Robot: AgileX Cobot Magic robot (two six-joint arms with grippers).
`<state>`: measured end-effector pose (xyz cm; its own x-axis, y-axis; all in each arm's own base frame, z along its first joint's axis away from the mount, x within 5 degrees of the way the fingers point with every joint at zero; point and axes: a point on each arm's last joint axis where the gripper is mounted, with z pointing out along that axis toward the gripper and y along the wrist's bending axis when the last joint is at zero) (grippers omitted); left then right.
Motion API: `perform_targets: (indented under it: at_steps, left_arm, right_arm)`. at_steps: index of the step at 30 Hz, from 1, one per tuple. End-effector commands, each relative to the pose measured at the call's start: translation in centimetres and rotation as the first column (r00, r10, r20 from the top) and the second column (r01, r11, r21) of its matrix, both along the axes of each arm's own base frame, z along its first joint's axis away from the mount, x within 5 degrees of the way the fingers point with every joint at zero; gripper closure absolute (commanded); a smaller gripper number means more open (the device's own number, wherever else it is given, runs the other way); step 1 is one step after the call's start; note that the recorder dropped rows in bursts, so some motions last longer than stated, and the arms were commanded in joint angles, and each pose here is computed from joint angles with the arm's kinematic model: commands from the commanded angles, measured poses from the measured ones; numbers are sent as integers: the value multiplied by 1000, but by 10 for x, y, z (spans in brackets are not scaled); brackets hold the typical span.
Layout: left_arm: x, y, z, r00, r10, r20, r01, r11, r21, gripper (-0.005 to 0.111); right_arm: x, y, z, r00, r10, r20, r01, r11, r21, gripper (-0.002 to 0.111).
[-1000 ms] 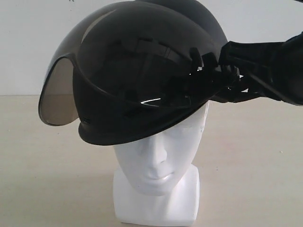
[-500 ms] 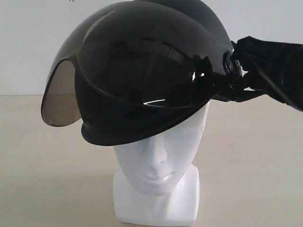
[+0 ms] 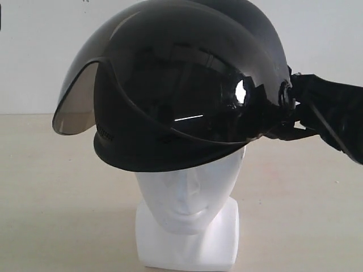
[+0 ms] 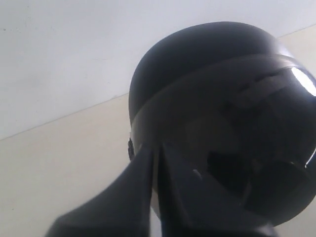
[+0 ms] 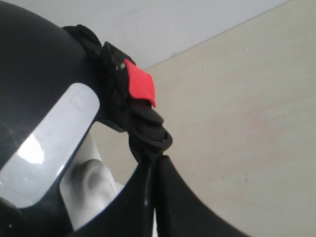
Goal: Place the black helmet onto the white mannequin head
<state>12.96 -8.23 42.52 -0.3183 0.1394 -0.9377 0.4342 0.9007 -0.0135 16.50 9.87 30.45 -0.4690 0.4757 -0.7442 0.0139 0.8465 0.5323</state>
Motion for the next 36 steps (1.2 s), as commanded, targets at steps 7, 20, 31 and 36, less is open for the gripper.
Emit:
perform_targets:
  at_steps: [7, 20, 31, 36]
  left_arm:
    - [4, -11, -1, 998, -58, -2, 58, 997, -41, 102]
    - [13, -22, -2, 996, -91, 22, 92, 994, -50, 102]
    - [21, -30, -8, 995, -102, 2, 102, 994, -39, 102]
    - [22, -32, -9, 994, -109, -6, 109, 993, -36, 102]
  right_arm:
    - [0, -18, -5, 990, -143, 1, 143, 986, -87, 108]
    - [-1, -19, -16, 992, -122, 12, 123, 986, -114, 108]
    - [-1, -24, -16, 984, -177, 19, 178, 976, -125, 108]
    - [-1, -24, -16, 984, -180, 18, 180, 974, -135, 108]
